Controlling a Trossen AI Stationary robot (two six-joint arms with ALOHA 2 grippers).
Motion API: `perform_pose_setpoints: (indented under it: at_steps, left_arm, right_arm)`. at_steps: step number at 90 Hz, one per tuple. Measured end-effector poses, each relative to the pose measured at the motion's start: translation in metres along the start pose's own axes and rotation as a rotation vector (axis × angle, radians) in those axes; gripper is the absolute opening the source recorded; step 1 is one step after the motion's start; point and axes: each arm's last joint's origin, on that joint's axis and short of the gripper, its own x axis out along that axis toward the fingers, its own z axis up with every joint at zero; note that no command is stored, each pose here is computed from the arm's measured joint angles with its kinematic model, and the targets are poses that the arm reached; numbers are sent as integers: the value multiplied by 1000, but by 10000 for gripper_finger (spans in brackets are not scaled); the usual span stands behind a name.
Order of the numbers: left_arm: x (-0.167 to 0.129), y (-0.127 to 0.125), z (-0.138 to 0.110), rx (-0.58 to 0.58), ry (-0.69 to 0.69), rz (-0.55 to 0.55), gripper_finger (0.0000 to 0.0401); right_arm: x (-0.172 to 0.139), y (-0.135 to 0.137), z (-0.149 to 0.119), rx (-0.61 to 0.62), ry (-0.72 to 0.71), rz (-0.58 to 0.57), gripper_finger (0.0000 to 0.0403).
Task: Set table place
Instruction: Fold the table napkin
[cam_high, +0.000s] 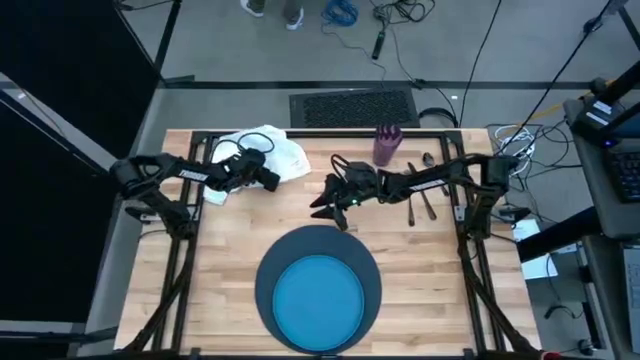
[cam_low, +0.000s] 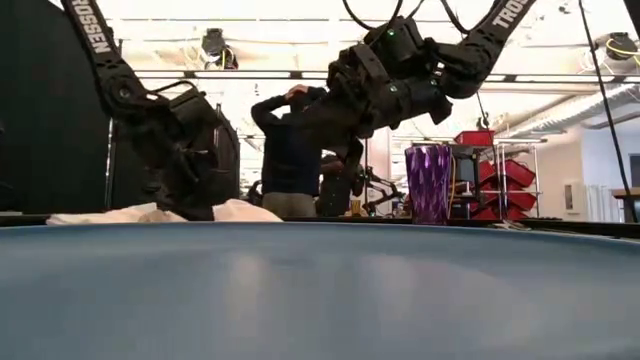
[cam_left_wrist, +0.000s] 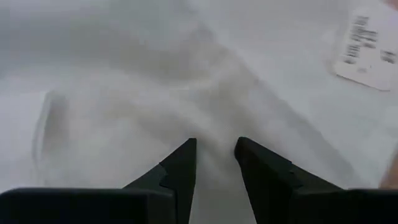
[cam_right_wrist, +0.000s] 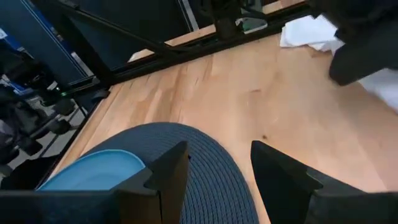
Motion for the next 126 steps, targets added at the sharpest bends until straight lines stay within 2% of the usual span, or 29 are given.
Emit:
perform_pose_setpoints:
  at_steps: [16, 32, 46, 57, 64, 73, 82, 101, 111, 126]
  left_arm:
    - [-6, -29, -7, 44, 31, -222, 107]
    - [-14, -56, -17, 92, 58, -313, 107]
    - [-25, -84, -23, 173, 104, -475, 107]
    - [-34, -98, -23, 236, 105, -528, 107]
    - [-39, -105, -17, 246, 69, -553, 107]
    - [-46, -106, -10, 262, 11, -548, 107]
    - [-48, -103, -5, 264, -53, -475, 107]
    - [-49, -94, 6, 222, -135, -354, 107]
    - [-49, -91, 10, 200, -154, -337, 107]
    - [-53, -84, 19, 94, -192, -310, 107]
  right_arm:
    - [0, 0, -1, 8, 10, -2, 162]
    - [-1, 1, 0, 13, 6, 0, 162]
    - [-1, 0, -1, 27, 13, -4, 162]
    - [-2, -4, -4, 42, 47, -45, 162]
    - [-5, -11, -8, 55, 75, -148, 162]
    - [-9, -21, -14, 78, 122, -305, 162]
    - [-12, -27, -15, 93, 129, -379, 162]
    - [-11, -25, -14, 104, 106, -374, 162]
    - [-10, -23, -14, 101, 107, -368, 162]
    - [-10, -23, -15, 103, 113, -370, 162]
